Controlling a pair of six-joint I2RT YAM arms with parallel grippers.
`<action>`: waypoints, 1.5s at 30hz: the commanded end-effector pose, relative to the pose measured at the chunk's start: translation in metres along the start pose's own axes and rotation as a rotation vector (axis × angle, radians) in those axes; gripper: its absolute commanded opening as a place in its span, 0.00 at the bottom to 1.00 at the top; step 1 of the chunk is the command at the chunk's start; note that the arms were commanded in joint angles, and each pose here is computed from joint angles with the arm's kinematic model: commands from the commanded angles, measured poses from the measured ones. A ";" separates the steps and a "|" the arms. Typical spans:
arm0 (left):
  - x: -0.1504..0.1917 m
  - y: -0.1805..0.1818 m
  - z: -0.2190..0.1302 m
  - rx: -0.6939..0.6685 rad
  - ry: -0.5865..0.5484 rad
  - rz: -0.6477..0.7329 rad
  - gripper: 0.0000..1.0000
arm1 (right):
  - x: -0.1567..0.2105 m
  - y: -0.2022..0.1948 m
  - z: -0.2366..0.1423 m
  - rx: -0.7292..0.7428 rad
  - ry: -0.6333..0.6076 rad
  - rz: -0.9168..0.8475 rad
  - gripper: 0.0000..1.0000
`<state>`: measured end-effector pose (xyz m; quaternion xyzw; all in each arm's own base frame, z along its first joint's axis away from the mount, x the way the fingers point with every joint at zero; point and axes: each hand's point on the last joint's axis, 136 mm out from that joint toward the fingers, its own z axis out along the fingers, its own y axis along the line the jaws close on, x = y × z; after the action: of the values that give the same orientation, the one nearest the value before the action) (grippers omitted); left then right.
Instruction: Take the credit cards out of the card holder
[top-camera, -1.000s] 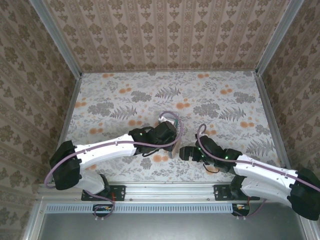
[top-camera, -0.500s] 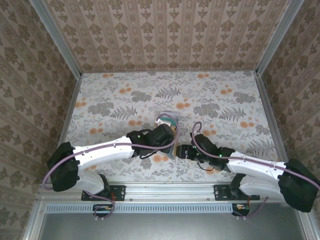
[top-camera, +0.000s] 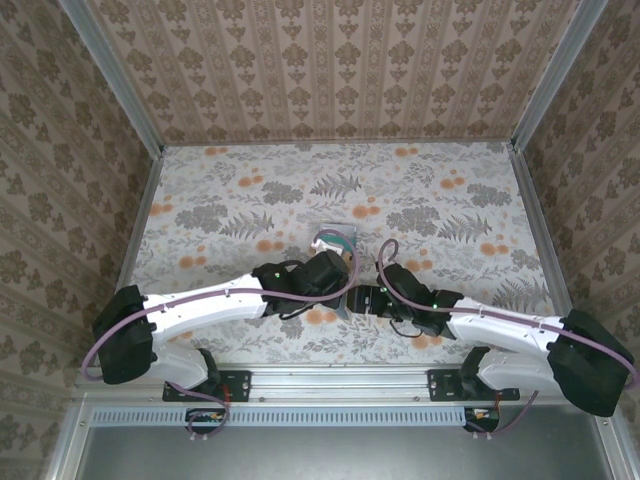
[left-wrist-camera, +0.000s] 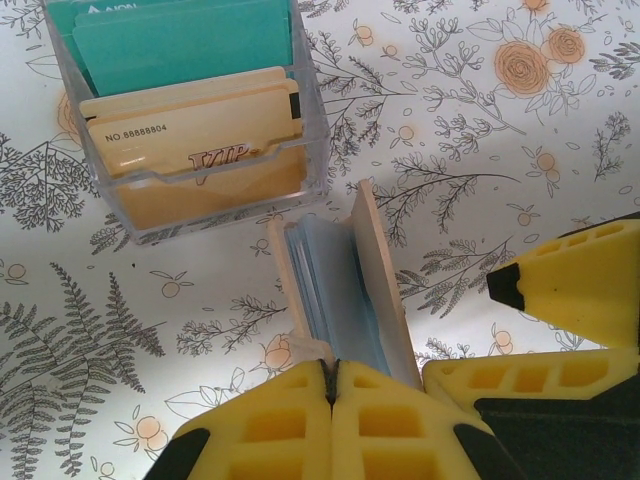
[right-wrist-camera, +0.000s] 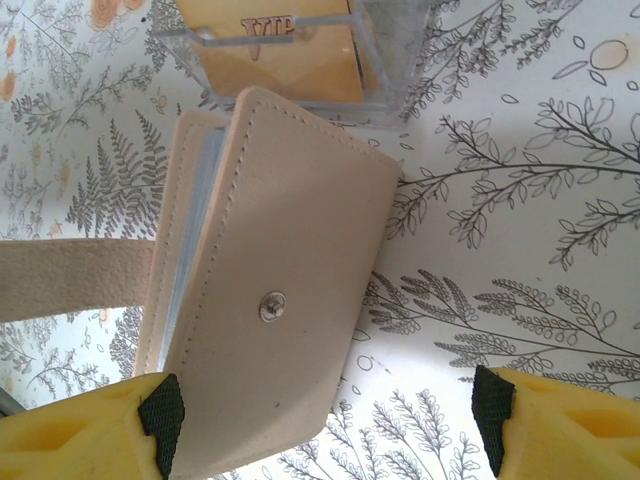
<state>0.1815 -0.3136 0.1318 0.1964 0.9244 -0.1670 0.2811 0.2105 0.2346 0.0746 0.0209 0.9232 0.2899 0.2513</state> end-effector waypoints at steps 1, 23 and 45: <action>-0.006 -0.003 -0.006 -0.015 -0.011 0.011 0.00 | -0.011 0.017 -0.001 -0.034 -0.016 -0.022 0.79; 0.002 0.026 -0.013 -0.098 -0.016 -0.002 0.00 | -0.010 -0.013 0.003 0.133 0.001 -0.076 0.00; 0.058 0.123 -0.033 -0.090 -0.057 -0.262 0.70 | 0.006 -0.003 0.045 0.083 0.031 -0.052 0.00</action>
<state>0.1801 -0.1753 0.0876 0.0615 0.9467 -0.1414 0.2828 0.2246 0.2560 0.0361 -0.0083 0.9410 0.2467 0.2315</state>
